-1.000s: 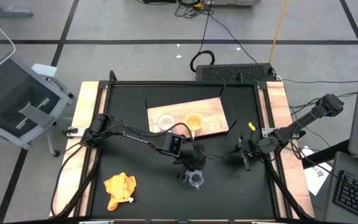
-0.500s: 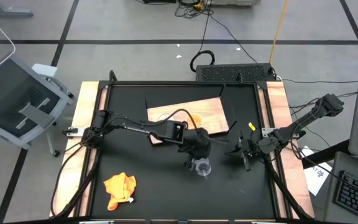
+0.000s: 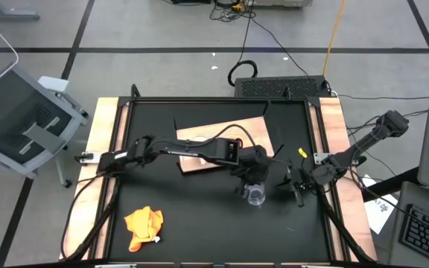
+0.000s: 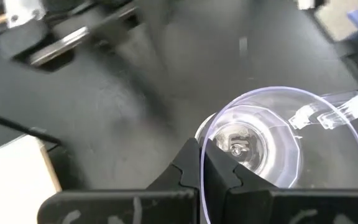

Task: Stack small to large cups/mugs on shelf
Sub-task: Put the transparent mug on the shelf

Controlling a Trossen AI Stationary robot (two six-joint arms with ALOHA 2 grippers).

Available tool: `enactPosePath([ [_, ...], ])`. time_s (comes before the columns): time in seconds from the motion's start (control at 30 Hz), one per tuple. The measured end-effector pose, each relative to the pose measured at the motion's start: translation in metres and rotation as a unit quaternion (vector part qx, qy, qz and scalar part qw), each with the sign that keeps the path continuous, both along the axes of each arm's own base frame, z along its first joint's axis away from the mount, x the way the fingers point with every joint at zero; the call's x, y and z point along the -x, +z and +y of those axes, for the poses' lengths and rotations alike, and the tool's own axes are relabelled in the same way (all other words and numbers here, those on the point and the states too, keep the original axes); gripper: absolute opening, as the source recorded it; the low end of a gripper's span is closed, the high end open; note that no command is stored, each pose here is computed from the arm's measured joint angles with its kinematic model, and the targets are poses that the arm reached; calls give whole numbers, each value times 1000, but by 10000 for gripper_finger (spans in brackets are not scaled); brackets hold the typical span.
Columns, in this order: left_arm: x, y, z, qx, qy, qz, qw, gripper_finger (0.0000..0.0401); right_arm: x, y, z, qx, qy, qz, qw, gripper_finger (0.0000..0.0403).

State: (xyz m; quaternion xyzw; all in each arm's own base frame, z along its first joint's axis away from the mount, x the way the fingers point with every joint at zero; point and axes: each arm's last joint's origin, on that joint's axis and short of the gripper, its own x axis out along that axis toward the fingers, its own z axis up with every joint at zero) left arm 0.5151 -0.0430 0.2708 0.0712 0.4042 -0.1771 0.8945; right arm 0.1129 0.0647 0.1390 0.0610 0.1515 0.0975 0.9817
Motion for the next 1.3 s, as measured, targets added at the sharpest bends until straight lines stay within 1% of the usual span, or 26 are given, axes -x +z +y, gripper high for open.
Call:
enactPosePath([
  [0.07,-4,-7,8,18,1,1,1000,1,2,0,3,1,14,2,1000,0],
  [0.13,-3,-8,17,33,3,7,999,1,5,-2,5,7,28,10,1000,0],
  [0.23,-5,-5,27,35,12,-5,999,1,8,-3,8,10,43,16,999,0],
  [0.33,-6,-11,32,35,18,4,999,1,9,-3,10,13,44,14,999,0],
  [0.47,-6,-9,42,23,28,-2,999,1,9,-3,10,17,41,13,999,0],
  [0.6,-6,-6,63,-6,77,-4,997,1,9,-3,10,17,41,13,999,0],
  [0.77,-4,-6,83,-5,100,-1,995,1,9,-3,10,16,39,14,999,0],
  [0.93,-3,-6,89,-10,105,-1,994,1,9,-3,10,16,39,13,999,0],
  [1.3,-4,-5,89,-15,100,-9,995,1,9,-3,10,14,39,12,999,0],
])
